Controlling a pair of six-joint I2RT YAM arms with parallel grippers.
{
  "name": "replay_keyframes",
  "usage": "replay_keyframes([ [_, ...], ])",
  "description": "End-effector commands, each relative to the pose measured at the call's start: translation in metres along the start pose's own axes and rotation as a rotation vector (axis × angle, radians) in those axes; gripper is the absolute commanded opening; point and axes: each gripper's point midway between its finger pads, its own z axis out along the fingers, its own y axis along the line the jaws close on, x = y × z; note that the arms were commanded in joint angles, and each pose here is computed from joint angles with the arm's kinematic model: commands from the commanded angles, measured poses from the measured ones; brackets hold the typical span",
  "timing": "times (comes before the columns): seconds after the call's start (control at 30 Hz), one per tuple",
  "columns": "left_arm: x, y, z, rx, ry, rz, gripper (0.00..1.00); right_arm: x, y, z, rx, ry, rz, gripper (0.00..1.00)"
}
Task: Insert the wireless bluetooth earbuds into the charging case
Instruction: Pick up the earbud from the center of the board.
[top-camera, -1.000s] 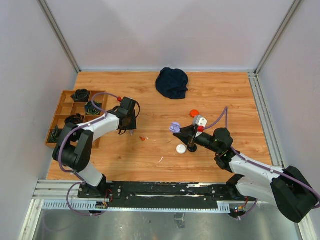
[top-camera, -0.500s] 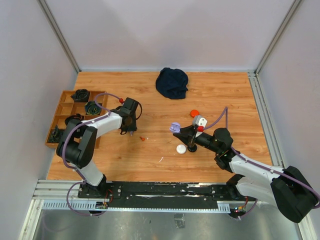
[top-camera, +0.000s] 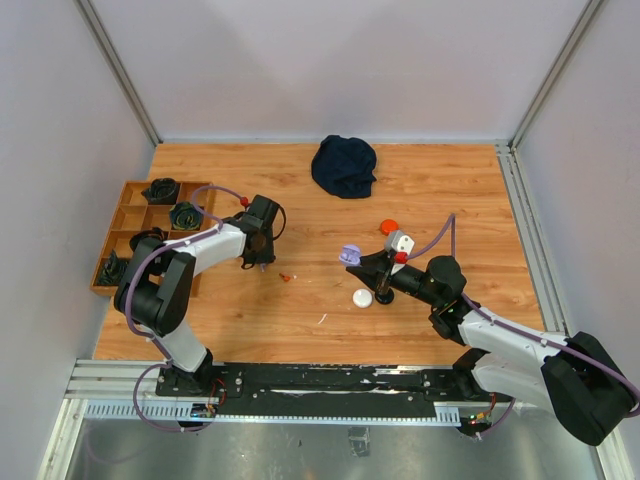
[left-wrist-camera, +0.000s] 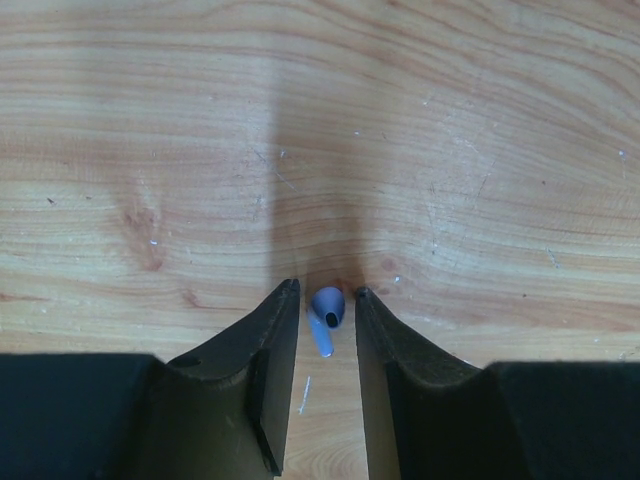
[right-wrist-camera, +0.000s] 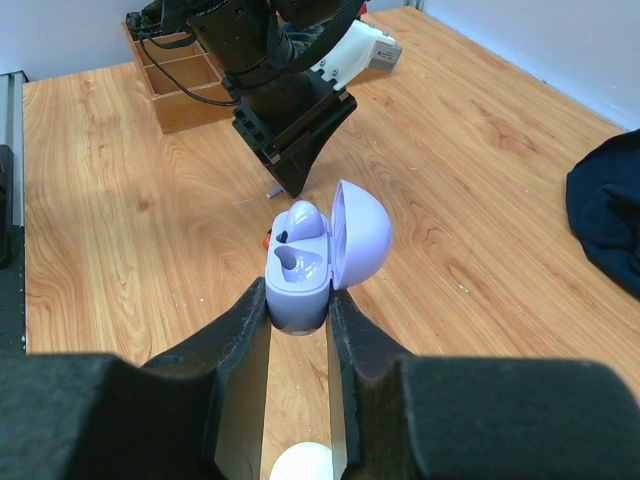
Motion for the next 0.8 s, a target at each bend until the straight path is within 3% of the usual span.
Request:
replay_keyframes([
  [0.0, 0.008, 0.001, -0.001, -0.019, 0.039, 0.015, 0.35, -0.013, 0.002, 0.002, -0.006, -0.034, -0.034, 0.06],
  [0.27, 0.012, -0.002, 0.004, -0.008, 0.063, 0.030, 0.33, -0.013, 0.001, 0.002, -0.003, -0.034, -0.034, 0.06],
  [0.53, 0.013, -0.003, -0.002, 0.010, 0.056, 0.032, 0.20, -0.014, 0.001, 0.001, -0.002, -0.037, -0.037, 0.06],
  [0.77, 0.009, -0.009, -0.016, 0.033, 0.012, 0.033, 0.17, -0.016, 0.002, 0.000, -0.002, -0.042, -0.041, 0.06],
])
